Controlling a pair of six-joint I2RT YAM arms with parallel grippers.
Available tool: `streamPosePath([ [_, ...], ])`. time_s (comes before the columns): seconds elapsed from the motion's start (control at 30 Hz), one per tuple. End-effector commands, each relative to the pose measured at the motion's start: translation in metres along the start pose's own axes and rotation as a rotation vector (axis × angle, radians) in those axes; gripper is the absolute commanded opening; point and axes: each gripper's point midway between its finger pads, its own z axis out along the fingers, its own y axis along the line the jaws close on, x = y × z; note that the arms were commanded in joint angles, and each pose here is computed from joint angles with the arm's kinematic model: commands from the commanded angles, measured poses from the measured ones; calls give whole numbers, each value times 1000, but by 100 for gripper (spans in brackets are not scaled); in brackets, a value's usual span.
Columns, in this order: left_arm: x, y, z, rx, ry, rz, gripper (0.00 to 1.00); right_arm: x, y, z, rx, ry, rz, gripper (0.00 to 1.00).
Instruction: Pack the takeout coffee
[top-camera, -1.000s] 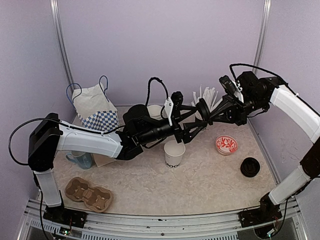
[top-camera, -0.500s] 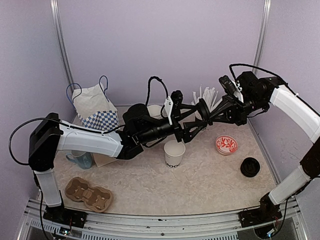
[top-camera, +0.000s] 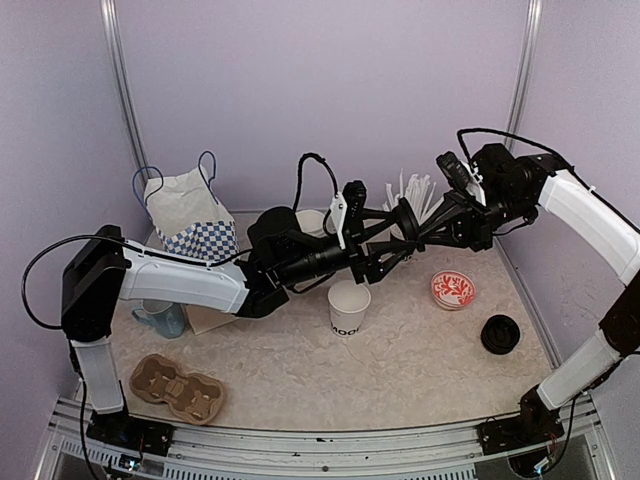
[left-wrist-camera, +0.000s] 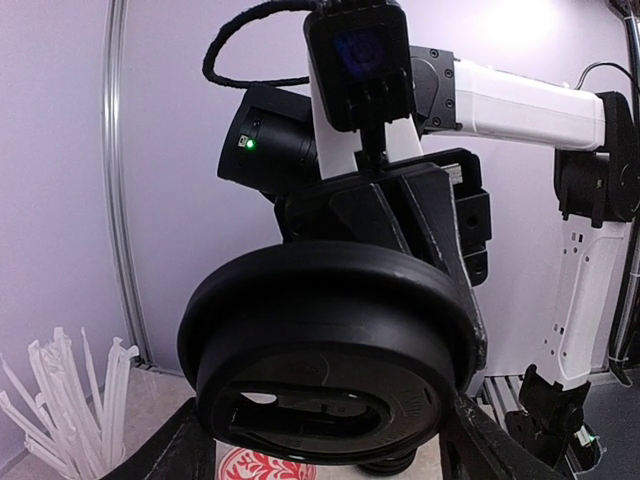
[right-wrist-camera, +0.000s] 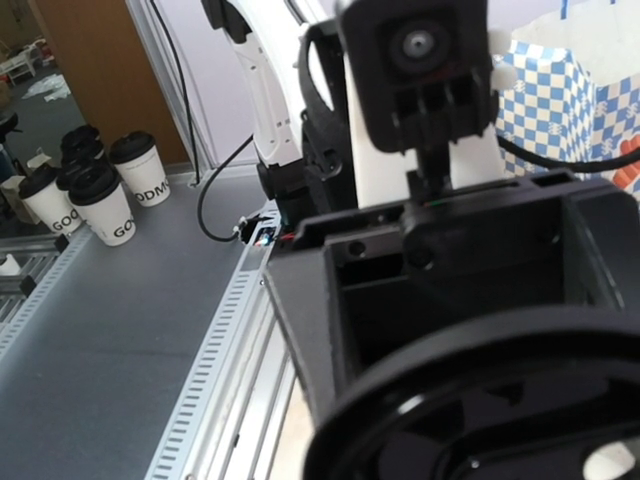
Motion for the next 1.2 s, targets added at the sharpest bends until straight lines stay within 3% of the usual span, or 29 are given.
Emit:
streamPosePath([
  [0.0,-16,7,0,-15,-19,2,68,3,-3,5,-3,14,9,7],
  [0.23,-22,15,-12,-77,42,-7,68,5,-13,1,71,64,-6,32],
  [0.37,-16,29,-18,-170,189,-56,68,12,-28,-9,172,105,-22,41],
  [0.67,-14,39,-63,-315,534,-123,68,119,-103,-7,491,346,15,46],
  [0.9,17,44,-121,-415,867,-135,69,178,-136,18,486,521,7,47],
  [1.17,40,52,-163,-487,1092,-165,67,205,-151,48,319,574,-156,55],
])
